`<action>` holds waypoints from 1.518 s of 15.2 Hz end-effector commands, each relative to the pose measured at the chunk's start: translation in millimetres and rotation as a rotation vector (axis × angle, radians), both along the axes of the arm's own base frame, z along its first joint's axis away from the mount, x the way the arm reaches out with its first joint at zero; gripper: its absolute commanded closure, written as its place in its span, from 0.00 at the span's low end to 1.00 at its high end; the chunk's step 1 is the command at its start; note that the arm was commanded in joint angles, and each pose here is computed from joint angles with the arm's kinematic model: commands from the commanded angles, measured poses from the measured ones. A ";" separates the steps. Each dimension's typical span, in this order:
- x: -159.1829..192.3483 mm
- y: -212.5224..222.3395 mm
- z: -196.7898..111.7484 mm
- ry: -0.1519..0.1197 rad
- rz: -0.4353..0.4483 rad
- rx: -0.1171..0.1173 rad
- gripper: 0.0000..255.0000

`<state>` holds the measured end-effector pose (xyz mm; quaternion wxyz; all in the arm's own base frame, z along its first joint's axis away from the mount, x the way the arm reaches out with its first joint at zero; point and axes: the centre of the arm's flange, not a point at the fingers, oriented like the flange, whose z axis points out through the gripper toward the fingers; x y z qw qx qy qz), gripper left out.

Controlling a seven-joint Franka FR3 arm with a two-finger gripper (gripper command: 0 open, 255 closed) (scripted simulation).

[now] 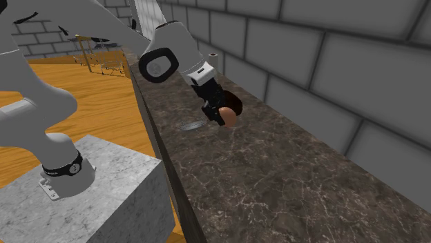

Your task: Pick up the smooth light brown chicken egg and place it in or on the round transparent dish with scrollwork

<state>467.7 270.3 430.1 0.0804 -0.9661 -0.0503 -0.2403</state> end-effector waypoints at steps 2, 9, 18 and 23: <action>-36.9 11.6 -0.2 0.000 -0.001 0.000 1.00; -124.4 41.5 0.8 0.000 -0.001 0.000 1.00; -173.0 58.1 -30.4 0.000 -0.001 0.000 1.00; -173.0 58.1 -56.8 0.000 -0.001 0.000 1.00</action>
